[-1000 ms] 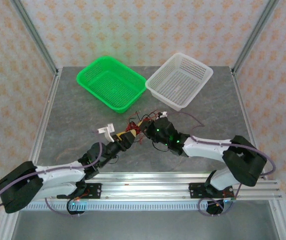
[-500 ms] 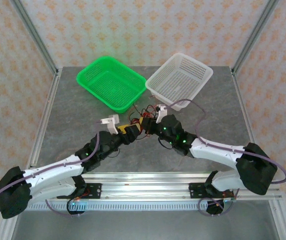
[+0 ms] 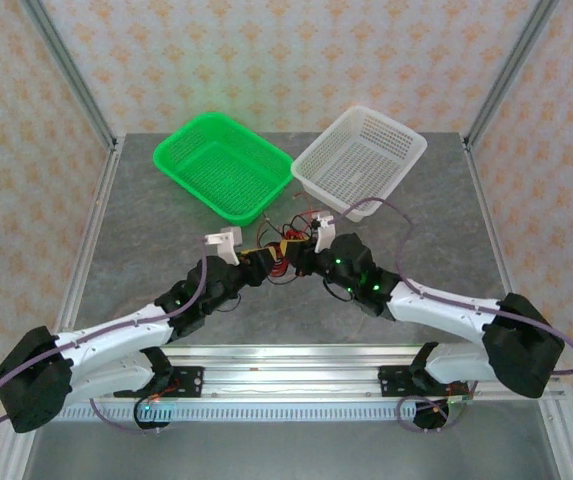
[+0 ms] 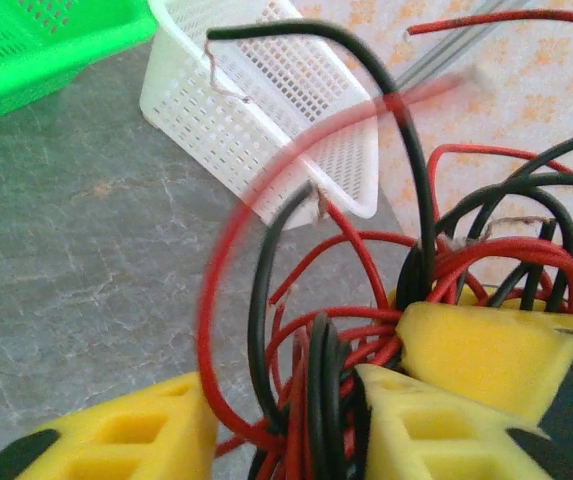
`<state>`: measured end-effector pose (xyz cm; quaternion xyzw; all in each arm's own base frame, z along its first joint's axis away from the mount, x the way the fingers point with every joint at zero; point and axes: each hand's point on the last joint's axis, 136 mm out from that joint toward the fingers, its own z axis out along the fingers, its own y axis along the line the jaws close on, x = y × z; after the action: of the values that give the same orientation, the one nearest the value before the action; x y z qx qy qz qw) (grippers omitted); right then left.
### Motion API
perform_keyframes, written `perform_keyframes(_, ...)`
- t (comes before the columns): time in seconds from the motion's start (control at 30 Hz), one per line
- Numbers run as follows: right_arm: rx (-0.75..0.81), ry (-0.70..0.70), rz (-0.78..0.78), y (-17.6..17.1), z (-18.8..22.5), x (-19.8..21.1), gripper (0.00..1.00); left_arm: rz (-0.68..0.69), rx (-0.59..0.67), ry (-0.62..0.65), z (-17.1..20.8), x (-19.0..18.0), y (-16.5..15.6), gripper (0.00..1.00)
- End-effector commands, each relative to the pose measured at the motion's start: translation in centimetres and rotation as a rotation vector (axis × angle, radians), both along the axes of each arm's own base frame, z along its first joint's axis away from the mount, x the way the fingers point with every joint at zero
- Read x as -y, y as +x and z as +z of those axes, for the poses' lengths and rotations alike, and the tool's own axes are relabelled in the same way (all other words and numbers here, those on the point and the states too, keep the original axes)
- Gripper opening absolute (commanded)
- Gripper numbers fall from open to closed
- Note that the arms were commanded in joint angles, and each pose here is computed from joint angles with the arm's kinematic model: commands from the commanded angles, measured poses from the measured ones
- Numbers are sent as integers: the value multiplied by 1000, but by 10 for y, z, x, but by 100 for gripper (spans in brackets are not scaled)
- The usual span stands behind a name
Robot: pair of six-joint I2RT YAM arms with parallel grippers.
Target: Untangle the cables
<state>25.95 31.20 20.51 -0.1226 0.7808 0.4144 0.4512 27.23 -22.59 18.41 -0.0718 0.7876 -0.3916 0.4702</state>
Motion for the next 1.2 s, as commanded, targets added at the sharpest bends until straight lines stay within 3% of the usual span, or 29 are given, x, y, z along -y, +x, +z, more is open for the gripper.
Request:
perform_keyframes(0.0, 87, 65, 60, -11, 29, -2, 0, 51, 9, -7, 7, -11, 9, 25)
perform_keyframes(0.17, 82, 105, 48, -12, 29, 0, 0, 20, -24, -36, -8, -6, 5, 1)
perform_keyframes(0.43, 90, 202, -4, -13, 39, 12, 0, -27, -40, -101, -14, 1, -2, 0)
perform_keyframes(0.67, 49, 265, -194, 2, 43, 42, 1, 41, -65, -116, -24, -16, -6, 0)
perform_keyframes(0.77, -60, 261, -269, 10, 27, 47, 29, 73, -67, -129, -28, -24, -7, 0)
perform_keyframes(0.87, -178, 239, -298, 13, 9, 44, 46, 100, -62, -119, -30, -30, -6, 0)
perform_keyframes(1.0, -316, 202, -329, 9, -15, 44, 60, 124, -47, -87, -29, -34, -4, 0)
perform_keyframes(1.17, -460, 103, -391, -1, -42, 56, 63, 151, -19, -53, -23, -40, 0, 0)
